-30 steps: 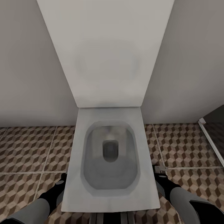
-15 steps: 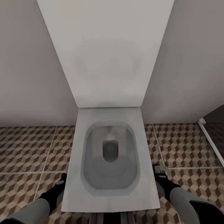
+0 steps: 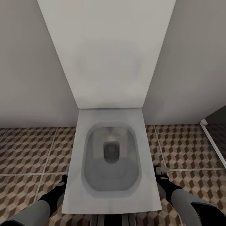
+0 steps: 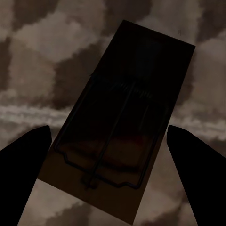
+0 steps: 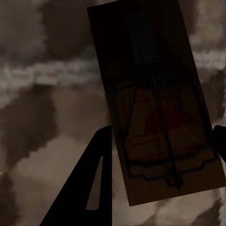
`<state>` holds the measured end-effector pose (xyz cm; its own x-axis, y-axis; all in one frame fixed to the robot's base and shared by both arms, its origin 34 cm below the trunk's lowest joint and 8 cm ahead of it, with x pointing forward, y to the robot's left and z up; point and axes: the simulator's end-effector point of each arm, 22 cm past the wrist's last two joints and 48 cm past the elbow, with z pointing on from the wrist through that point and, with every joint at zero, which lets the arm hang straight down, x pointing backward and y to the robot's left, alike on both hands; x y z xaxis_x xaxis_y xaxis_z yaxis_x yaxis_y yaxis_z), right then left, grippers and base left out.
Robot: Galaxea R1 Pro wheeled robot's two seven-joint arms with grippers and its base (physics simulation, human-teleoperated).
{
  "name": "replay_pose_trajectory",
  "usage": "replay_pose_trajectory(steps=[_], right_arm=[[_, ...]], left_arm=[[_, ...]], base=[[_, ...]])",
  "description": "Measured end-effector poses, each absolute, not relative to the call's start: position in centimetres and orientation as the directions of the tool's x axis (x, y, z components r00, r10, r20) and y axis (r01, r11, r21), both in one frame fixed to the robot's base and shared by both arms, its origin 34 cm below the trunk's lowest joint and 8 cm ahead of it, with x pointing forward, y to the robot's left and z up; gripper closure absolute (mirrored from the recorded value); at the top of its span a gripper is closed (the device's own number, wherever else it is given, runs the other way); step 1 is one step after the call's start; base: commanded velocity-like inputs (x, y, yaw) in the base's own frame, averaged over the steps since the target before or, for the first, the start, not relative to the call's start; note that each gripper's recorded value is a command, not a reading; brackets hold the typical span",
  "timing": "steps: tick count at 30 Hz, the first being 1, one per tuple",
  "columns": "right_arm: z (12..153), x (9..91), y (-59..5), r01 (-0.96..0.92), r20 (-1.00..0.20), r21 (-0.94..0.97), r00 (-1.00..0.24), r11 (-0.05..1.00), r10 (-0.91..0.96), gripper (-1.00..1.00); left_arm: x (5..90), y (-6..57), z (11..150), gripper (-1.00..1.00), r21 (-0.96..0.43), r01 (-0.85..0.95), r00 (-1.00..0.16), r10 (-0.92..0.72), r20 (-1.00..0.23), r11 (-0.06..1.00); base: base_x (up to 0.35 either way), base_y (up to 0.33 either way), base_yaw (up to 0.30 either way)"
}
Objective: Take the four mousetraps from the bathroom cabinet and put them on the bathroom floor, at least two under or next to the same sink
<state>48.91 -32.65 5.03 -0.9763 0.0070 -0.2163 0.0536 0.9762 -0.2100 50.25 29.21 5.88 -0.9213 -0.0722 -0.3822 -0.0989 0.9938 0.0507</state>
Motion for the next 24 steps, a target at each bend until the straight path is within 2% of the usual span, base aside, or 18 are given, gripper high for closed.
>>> replay_pose_trajectory(steps=[7,24], right_arm=[[5.3,50.1,-32.5,0.06,-0.271,-0.201,-0.963,0.978,0.003,1.0],[5.3,50.2,-32.4,0.06,-0.276,-0.199,-0.961,0.978,0.003,1.0]], left_arm=[[50.3,29.2,5.9,1.0,0.05,-0.099,-0.921,-0.072,-0.383,0.994],[50.2,29.1,5.9,1.0,0.05,-0.098,-0.921,-0.072,-0.382,0.994]], base=[[0.0,0.0,0.0],[0.0,0.0,0.0]])
